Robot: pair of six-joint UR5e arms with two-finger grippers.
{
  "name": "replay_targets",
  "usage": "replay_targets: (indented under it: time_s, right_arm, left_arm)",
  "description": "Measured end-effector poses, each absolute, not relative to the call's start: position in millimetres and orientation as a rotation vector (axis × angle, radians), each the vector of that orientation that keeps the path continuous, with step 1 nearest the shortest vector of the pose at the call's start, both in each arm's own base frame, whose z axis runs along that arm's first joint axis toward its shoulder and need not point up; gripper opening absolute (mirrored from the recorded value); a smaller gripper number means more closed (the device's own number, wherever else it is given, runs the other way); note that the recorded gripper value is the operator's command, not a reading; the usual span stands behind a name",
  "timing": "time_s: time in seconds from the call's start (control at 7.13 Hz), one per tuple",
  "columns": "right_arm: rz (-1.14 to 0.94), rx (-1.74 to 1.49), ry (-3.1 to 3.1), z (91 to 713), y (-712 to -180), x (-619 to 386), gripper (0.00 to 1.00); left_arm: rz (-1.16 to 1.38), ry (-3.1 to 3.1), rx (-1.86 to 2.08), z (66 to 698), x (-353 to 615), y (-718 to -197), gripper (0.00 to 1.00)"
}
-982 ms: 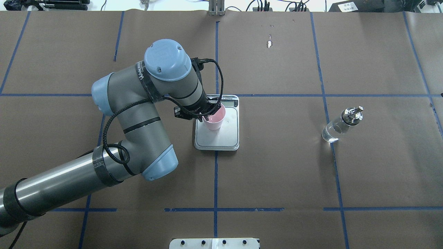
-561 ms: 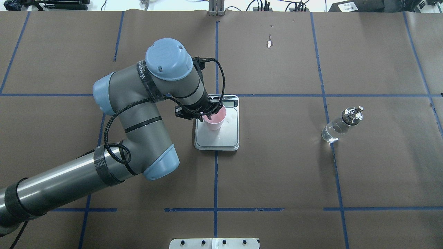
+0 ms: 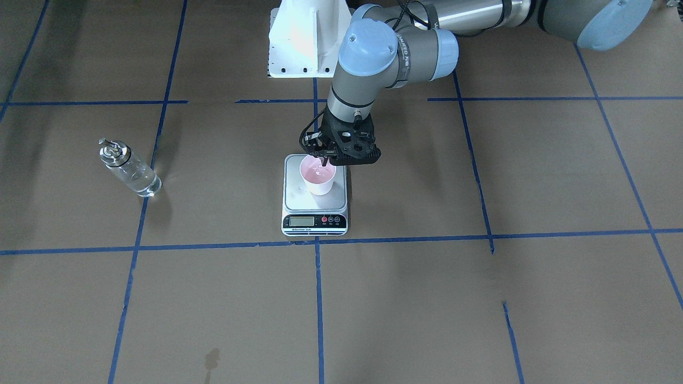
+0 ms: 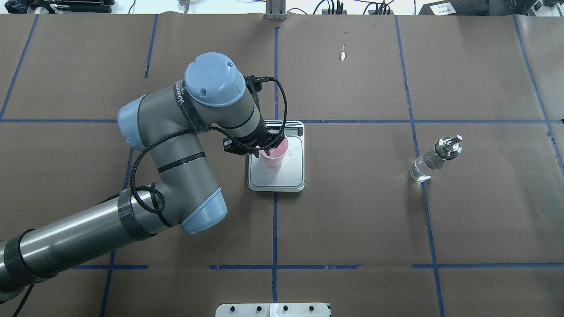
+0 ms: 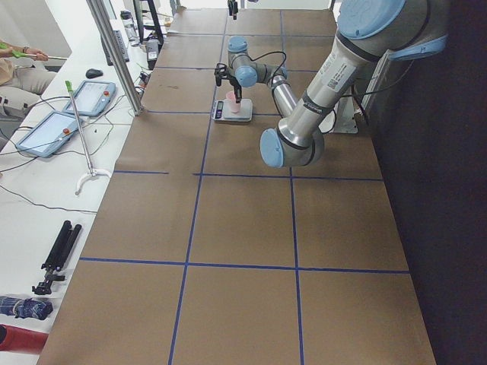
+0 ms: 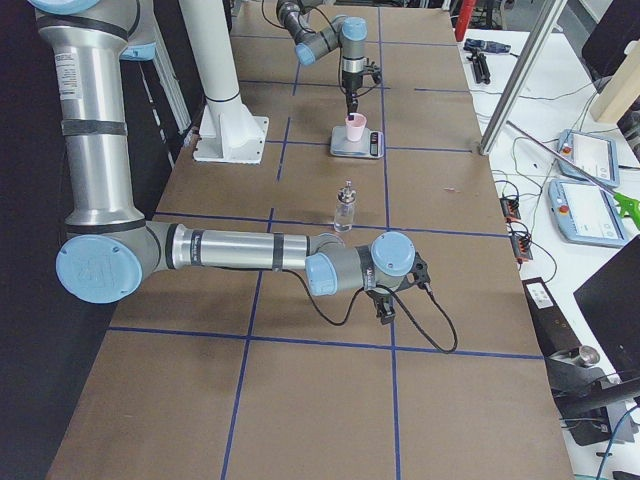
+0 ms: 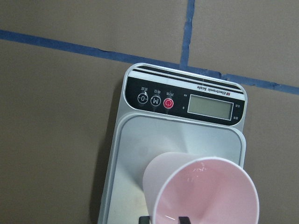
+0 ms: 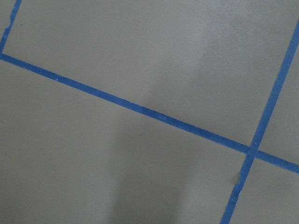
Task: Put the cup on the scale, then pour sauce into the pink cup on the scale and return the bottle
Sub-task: 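Release the cup and lift the left gripper away while the right arm approaches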
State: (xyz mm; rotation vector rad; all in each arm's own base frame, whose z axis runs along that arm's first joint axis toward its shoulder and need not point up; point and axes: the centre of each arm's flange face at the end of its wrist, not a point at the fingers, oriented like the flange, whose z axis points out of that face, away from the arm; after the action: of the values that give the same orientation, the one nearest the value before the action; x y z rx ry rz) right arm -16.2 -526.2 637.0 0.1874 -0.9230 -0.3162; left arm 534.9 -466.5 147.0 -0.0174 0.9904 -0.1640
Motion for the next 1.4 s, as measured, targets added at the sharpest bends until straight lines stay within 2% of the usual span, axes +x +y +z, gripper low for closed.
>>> replay_targets:
  time_s: [0.7, 1.12, 1.4]
  right_arm:
    - [-0.272, 0.208, -1.026, 598, -533, -32, 1.00]
    - [-0.187, 0.344, -1.111, 545, -515, -123, 1.00]
    - [-0.154, 0.469, -1.163, 548, -475, -160, 1.00]
  left_arm:
    - [-0.244, 1.132, 0.134, 149, 350, -449, 0.51]
    - [-0.285, 1.128, 0.159, 154, 327, -465, 0.51]
    - [-0.293, 1.118, 0.154, 160, 332, -472, 0.54]
